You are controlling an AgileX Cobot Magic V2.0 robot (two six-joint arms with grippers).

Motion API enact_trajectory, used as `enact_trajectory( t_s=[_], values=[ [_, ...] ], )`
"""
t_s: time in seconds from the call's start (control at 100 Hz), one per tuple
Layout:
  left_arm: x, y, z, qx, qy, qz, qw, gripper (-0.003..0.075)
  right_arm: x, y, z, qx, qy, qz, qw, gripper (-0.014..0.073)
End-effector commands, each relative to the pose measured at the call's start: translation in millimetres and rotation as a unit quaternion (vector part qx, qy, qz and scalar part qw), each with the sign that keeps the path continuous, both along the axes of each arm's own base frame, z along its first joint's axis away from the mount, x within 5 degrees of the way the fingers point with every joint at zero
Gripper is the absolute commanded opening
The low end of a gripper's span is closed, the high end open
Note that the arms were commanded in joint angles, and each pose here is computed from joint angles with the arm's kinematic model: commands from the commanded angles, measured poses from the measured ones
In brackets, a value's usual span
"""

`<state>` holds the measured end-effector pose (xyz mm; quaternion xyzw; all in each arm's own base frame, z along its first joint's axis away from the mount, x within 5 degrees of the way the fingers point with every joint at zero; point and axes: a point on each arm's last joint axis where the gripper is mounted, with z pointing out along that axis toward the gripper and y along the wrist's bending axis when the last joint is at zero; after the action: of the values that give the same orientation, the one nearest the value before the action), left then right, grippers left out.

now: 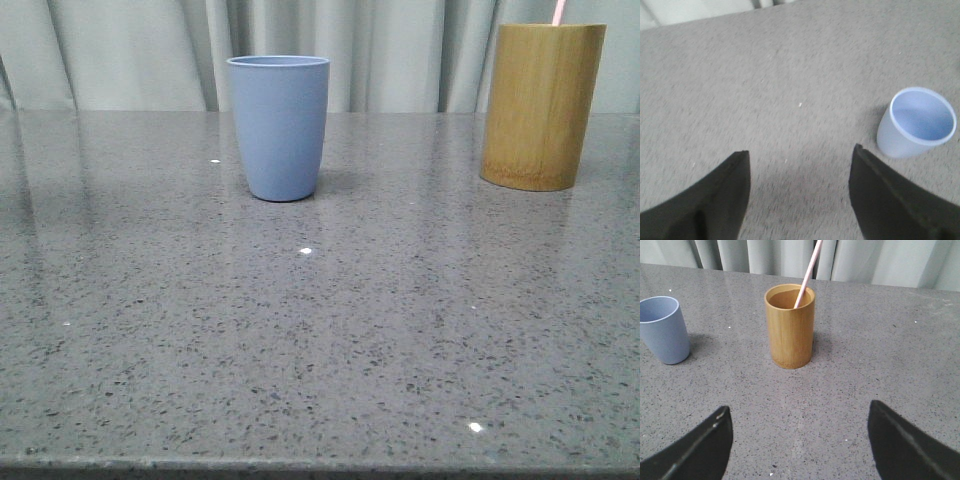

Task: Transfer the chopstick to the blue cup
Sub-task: 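Raise the left gripper away from the blue cup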

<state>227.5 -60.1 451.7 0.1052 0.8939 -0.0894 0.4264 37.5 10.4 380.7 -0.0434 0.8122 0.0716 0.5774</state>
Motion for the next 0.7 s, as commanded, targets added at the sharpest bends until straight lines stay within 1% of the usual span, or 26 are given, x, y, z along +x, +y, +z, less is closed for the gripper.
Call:
enact_trajectory(
  t_s=[0.0, 0.16, 0.29, 0.43, 0.55, 0.69],
  values=[
    [-32, 11, 4, -0.026, -0.064, 0.016, 0.997, 0.0366, 4, 0, 15, 0.001, -0.045, -0.004, 0.999, 0.0562],
    [-77, 24, -34, -0.041, -0.061, 0.038, 0.997, 0.0323, 4, 0, 15, 0.001, -0.045, -0.004, 0.999, 0.0562],
    [-109, 30, -67, -0.045, -0.056, 0.043, 0.997, 0.0323, 4, -1, 15, 0.001, -0.046, -0.004, 0.999, 0.0562],
    [-135, 36, -94, -0.051, -0.055, 0.047, 0.996, 0.0323, 4, -1, 15, 0.001, -0.046, -0.004, 0.999, 0.0562],
    [-148, 38, -105, -0.056, -0.063, 0.048, 0.995, 0.0323, 4, -1, 15, 0.001, -0.046, -0.004, 0.999, 0.0562],
    [-152, 39, -104, -0.059, -0.075, 0.048, 0.994, 0.0323, 4, 0, 16, 0.003, -0.051, -0.004, 0.999, 0.0562]
  ],
)
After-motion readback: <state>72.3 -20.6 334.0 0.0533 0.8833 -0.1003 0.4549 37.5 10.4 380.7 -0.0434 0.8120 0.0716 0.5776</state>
